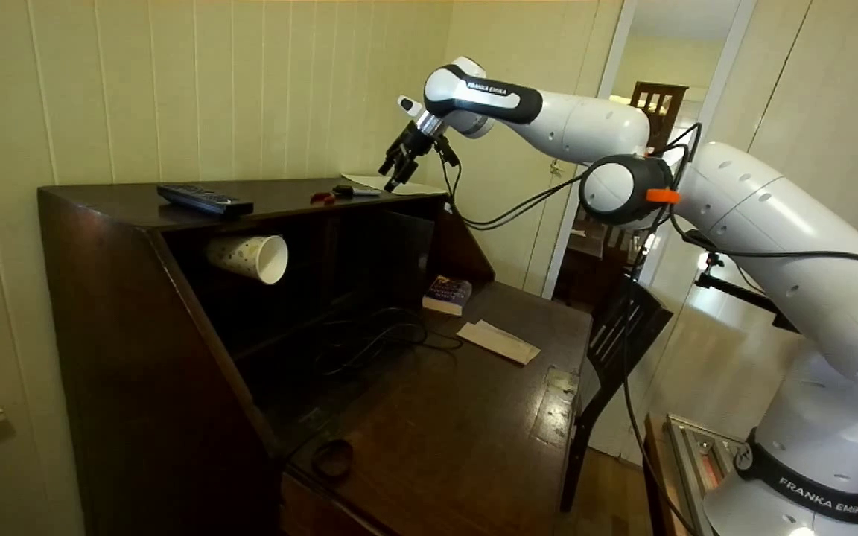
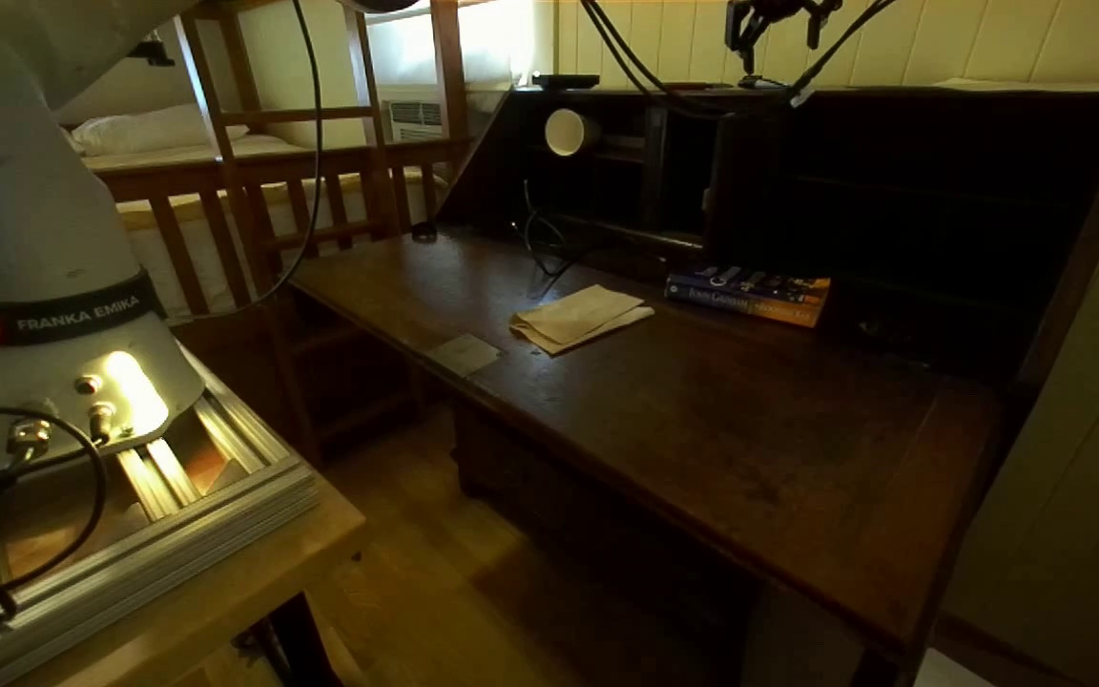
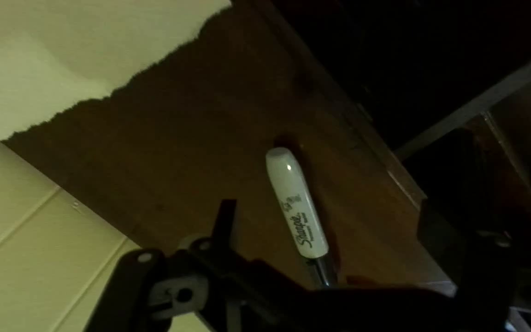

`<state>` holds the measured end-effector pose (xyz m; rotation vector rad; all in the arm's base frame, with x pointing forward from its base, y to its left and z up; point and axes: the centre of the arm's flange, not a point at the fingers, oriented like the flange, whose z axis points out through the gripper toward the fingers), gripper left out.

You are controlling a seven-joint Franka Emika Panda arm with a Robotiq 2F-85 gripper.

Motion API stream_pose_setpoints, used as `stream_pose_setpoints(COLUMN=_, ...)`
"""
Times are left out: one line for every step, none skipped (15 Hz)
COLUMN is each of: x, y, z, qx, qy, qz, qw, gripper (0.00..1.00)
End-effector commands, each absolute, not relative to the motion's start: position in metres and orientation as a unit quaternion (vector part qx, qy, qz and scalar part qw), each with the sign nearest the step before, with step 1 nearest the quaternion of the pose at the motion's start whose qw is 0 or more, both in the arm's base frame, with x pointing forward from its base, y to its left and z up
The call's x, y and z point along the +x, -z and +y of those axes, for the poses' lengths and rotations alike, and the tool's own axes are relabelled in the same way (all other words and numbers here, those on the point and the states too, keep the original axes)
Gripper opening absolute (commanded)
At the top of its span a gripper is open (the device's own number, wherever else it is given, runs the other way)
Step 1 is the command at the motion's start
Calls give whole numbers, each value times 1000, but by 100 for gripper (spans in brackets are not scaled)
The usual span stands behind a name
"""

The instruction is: Move the black marker to the left

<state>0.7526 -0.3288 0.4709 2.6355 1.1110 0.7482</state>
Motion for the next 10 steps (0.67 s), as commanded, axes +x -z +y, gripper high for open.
stream_pose_setpoints(x=782, y=-480, z=-308, qx=863, qy=-235, qz=427, qw=131, gripper=100)
stream_pose_setpoints(x=788, y=-483, z=-303, qx=867, qy=-243, qz=417, qw=124, gripper=100)
stream_pose_setpoints(x=792, y=-485, z=-300, qx=868, qy=-249, qz=412, qw=124, gripper=100)
stream_pose_setpoints(x=794, y=-486, z=-300, qx=870, qy=-261, qz=400, qw=122, gripper=100)
stream_pose_setpoints(x=795, y=-488, z=-300, qx=871, qy=-271, qz=390, qw=126, gripper=100)
stream_pose_setpoints(x=796, y=-491, z=-302, qx=867, qy=-283, qz=385, qw=138, gripper=100)
stream_pose_setpoints(x=796, y=-494, z=-305, qx=860, qy=-293, qz=384, qw=165, gripper=100)
stream_pose_setpoints(x=797, y=-498, z=-308, qx=855, qy=-295, qz=385, qw=183, gripper=100)
stream_pose_setpoints(x=797, y=-501, z=-312, qx=850, qy=-297, qz=383, qw=205, gripper=100)
stream_pose_setpoints(x=796, y=-501, z=-315, qx=850, qy=-292, qz=383, qw=212, gripper=100)
